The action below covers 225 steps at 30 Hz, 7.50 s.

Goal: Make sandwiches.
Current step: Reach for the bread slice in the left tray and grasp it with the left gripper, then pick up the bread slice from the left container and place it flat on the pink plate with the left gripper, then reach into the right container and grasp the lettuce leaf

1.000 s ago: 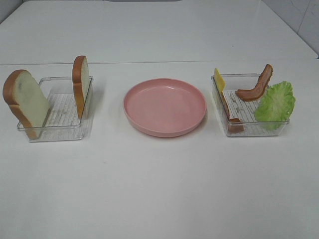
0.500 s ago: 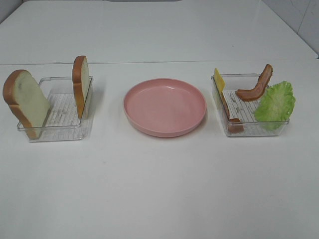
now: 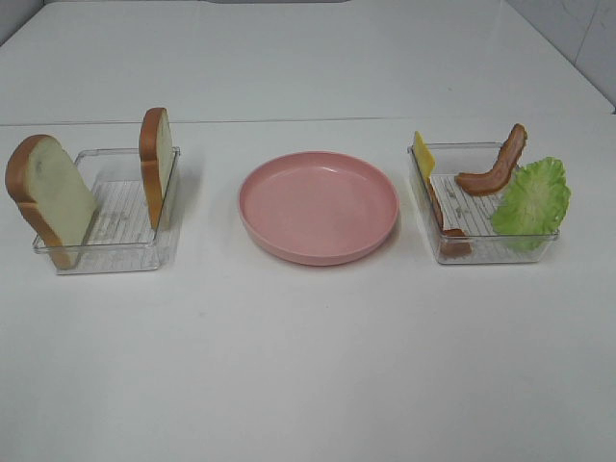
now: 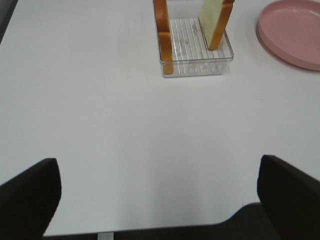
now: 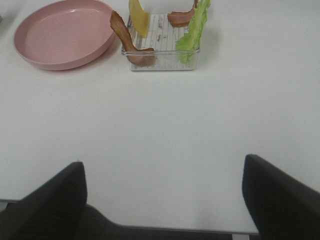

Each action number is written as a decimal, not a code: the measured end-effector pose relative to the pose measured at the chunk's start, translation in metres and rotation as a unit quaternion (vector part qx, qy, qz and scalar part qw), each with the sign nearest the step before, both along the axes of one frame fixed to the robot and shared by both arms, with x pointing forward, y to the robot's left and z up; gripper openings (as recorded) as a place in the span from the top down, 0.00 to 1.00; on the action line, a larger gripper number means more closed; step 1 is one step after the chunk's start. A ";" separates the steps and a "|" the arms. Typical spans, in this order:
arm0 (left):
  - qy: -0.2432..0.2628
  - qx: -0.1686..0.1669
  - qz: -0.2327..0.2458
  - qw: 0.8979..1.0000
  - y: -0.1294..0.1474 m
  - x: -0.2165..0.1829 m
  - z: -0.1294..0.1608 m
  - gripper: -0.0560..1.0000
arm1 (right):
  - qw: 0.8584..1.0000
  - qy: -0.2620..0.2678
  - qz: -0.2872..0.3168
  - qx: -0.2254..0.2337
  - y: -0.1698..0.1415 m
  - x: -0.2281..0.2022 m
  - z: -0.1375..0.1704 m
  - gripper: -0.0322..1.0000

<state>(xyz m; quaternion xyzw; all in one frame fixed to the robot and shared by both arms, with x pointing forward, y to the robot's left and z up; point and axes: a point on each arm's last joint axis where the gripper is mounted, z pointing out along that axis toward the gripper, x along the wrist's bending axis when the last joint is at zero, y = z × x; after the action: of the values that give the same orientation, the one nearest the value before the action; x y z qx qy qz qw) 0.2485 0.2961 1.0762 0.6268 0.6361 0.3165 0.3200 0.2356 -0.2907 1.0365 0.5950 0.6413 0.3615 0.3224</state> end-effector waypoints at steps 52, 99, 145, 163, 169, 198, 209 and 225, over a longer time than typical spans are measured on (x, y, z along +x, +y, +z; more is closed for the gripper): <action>0.407 0.018 -0.046 0.912 -0.023 0.420 -0.086 0.01 | 1.000 0.000 0.000 0.000 0.000 0.000 0.000 0.17; 0.434 0.001 -0.014 0.901 -0.024 0.436 -0.121 0.76 | 1.000 0.000 0.000 0.000 0.000 0.000 0.000 0.17; 0.272 -0.246 -0.259 0.894 -0.182 0.404 -0.003 0.76 | 1.000 0.000 0.000 0.000 0.000 0.000 0.000 0.17; 0.330 -0.238 -0.240 0.881 -0.243 0.451 -0.113 0.76 | 1.000 0.000 0.000 0.000 0.000 0.000 0.000 0.17; 0.343 -0.240 -0.229 0.879 -0.245 0.456 -0.134 0.76 | 1.000 0.000 0.000 0.000 0.000 0.000 0.000 0.17; 0.352 -0.228 -0.225 0.880 -0.259 0.468 -0.166 0.41 | 1.000 0.000 0.000 0.000 0.000 0.000 0.000 0.17; 0.321 -0.138 -0.200 0.915 -0.255 0.473 -0.125 0.03 | 1.000 0.000 0.000 0.000 0.000 0.000 0.000 0.17; 0.163 -0.030 -0.219 0.962 -0.259 0.453 -0.013 0.01 | 1.000 0.000 0.000 0.000 0.000 0.000 0.000 0.17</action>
<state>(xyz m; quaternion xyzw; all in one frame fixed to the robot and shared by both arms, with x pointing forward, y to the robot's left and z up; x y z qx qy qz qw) 0.7017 0.0370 1.0630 0.7841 0.5360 0.1131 0.2918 0.2356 -0.2907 1.0365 0.5950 0.6413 0.3615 0.3224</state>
